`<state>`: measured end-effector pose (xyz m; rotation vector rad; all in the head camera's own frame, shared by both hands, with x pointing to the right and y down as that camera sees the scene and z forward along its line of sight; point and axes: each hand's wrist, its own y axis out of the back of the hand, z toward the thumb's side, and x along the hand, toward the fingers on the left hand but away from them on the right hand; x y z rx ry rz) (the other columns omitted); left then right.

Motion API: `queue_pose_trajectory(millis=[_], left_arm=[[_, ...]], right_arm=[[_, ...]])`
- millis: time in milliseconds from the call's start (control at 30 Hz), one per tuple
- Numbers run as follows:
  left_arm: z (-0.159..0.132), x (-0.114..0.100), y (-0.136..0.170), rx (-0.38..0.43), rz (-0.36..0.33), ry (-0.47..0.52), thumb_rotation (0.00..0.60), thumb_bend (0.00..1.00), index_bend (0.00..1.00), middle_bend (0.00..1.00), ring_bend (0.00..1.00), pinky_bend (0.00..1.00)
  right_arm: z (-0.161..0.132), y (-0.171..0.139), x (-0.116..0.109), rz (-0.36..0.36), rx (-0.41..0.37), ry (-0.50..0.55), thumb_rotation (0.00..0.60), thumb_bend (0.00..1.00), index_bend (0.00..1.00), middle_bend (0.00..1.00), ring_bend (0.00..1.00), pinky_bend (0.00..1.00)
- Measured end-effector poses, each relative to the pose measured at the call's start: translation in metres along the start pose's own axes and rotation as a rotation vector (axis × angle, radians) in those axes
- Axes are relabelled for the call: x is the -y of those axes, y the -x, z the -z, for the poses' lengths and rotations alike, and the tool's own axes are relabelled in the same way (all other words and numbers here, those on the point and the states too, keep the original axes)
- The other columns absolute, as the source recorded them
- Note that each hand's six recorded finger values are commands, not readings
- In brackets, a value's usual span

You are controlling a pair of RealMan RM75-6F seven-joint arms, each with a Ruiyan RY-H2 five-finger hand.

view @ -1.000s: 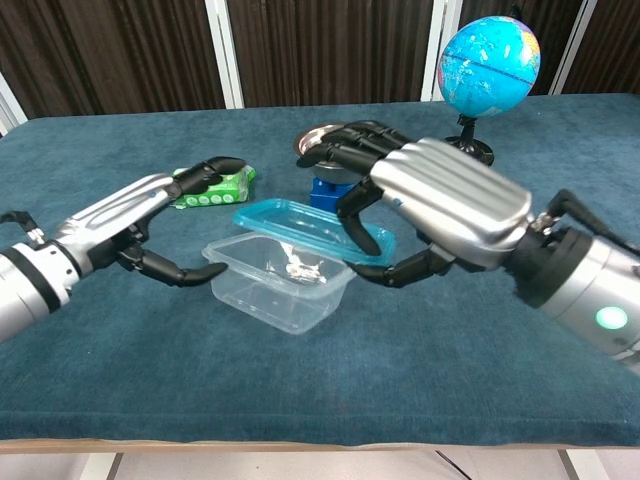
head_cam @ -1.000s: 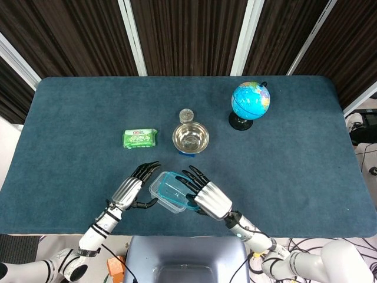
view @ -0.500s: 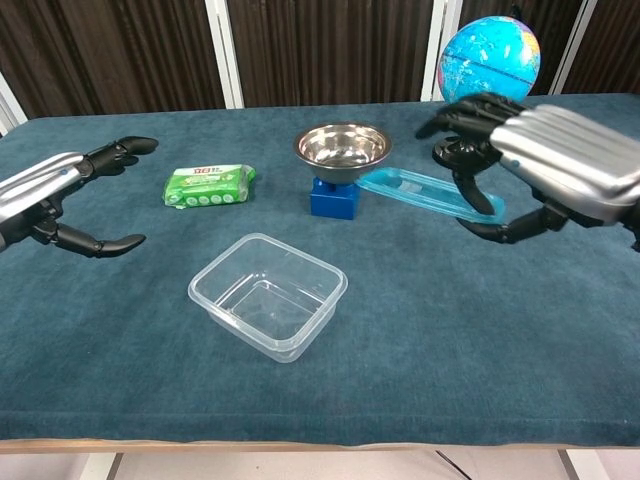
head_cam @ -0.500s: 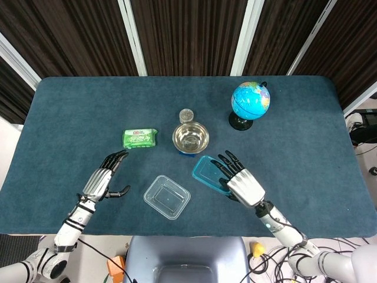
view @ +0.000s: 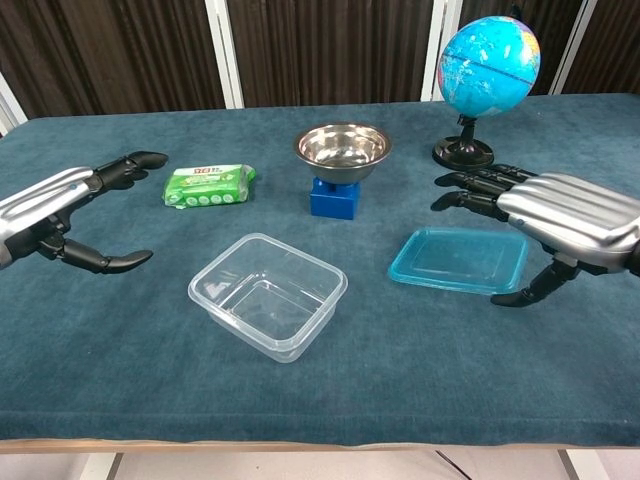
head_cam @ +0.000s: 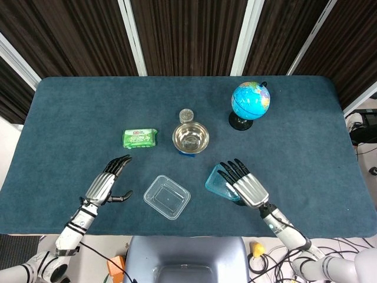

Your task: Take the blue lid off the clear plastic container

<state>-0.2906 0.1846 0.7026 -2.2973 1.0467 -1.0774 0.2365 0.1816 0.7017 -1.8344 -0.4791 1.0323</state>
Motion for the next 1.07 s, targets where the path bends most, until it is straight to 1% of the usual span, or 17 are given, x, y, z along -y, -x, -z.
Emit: queue_pose_trajectory(millis=[133, 267, 367, 433, 533, 633, 733, 767, 800, 833, 867, 933, 967, 1000, 1067], left_arm=[[0.001, 0.000, 0.002, -0.010, 0.010, 0.005, 0.575, 0.27, 0.00, 0.00, 0.00, 0.03], [0.003, -0.004, 0.008, -0.018, 0.019, 0.000, 0.578, 0.27, 0.00, 0.00, 0.00, 0.03], [0.004, -0.011, 0.017, -0.019, 0.031, -0.034, 0.575, 0.27, 0.00, 0.00, 0.00, 0.03], [0.006, -0.018, 0.028, -0.021, 0.041, -0.078, 0.577, 0.28, 0.00, 0.00, 0.00, 0.03], [0.010, -0.031, 0.051, -0.031, 0.043, -0.166, 0.579, 0.29, 0.00, 0.00, 0.00, 0.02], [0.017, -0.045, 0.081, -0.064, 0.022, -0.274, 0.598, 0.30, 0.00, 0.00, 0.00, 0.02], [0.027, -0.060, 0.116, -0.129, -0.027, -0.401, 0.600, 0.31, 0.00, 0.00, 0.00, 0.02], [0.030, -0.066, 0.126, -0.151, -0.053, -0.441, 0.600, 0.31, 0.00, 0.00, 0.00, 0.02], [0.032, -0.073, 0.139, -0.181, -0.092, -0.492, 0.600, 0.31, 0.00, 0.00, 0.00, 0.02], [0.034, -0.078, 0.149, -0.204, -0.124, -0.526, 0.600, 0.31, 0.00, 0.00, 0.00, 0.02], [0.036, -0.082, 0.160, -0.228, -0.155, -0.554, 0.600, 0.32, 0.00, 0.00, 0.00, 0.01], [0.040, -0.091, 0.188, -0.281, -0.213, -0.593, 0.600, 0.33, 0.00, 0.00, 0.00, 0.01], [0.041, -0.093, 0.197, -0.296, -0.231, -0.596, 0.600, 0.33, 0.00, 0.00, 0.00, 0.01], [0.040, -0.095, 0.206, -0.305, -0.246, -0.592, 0.600, 0.33, 0.00, 0.00, 0.00, 0.01], [0.039, -0.096, 0.211, -0.302, -0.252, -0.582, 0.600, 0.33, 0.00, 0.00, 0.00, 0.01]], right_arm=[[-0.003, -0.006, -0.007, -0.044, -0.006, -0.012, 0.598, 0.00, 0.00, 0.00, 0.00, 0.00], [-0.006, -0.018, -0.017, -0.105, -0.011, -0.001, 0.598, 0.00, 0.00, 0.00, 0.00, 0.00], [-0.006, -0.032, -0.028, -0.145, -0.006, 0.025, 0.598, 0.00, 0.00, 0.00, 0.00, 0.00], [-0.003, -0.044, -0.037, -0.162, 0.004, 0.043, 0.599, 0.00, 0.00, 0.00, 0.00, 0.00], [0.013, -0.072, -0.054, -0.169, 0.057, 0.043, 0.600, 0.00, 0.00, 0.00, 0.00, 0.00], [0.037, -0.106, -0.070, -0.139, 0.165, 0.015, 0.600, 0.00, 0.00, 0.00, 0.00, 0.00], [0.060, -0.145, -0.083, -0.079, 0.322, 0.001, 0.600, 0.00, 0.00, 0.00, 0.00, 0.00], [0.070, -0.163, -0.087, -0.048, 0.396, -0.002, 0.600, 0.01, 0.00, 0.00, 0.00, 0.00], [0.077, -0.176, -0.090, -0.023, 0.454, -0.004, 0.600, 0.02, 0.00, 0.00, 0.00, 0.00], [0.084, -0.191, -0.093, 0.000, 0.515, -0.008, 0.600, 0.02, 0.00, 0.00, 0.00, 0.00], [0.093, -0.211, -0.095, 0.022, 0.594, -0.023, 0.600, 0.03, 0.00, 0.00, 0.00, 0.00], [0.103, -0.238, -0.098, 0.048, 0.689, -0.057, 0.600, 0.03, 0.00, 0.00, 0.00, 0.00], [0.108, -0.250, -0.100, 0.061, 0.732, -0.075, 0.600, 0.03, 0.00, 0.00, 0.00, 0.00], [0.110, -0.254, -0.101, 0.066, 0.748, -0.083, 0.600, 0.03, 0.00, 0.00, 0.00, 0.00], [0.111, -0.256, -0.100, 0.066, 0.757, -0.079, 0.600, 0.03, 0.00, 0.00, 0.00, 0.00]])
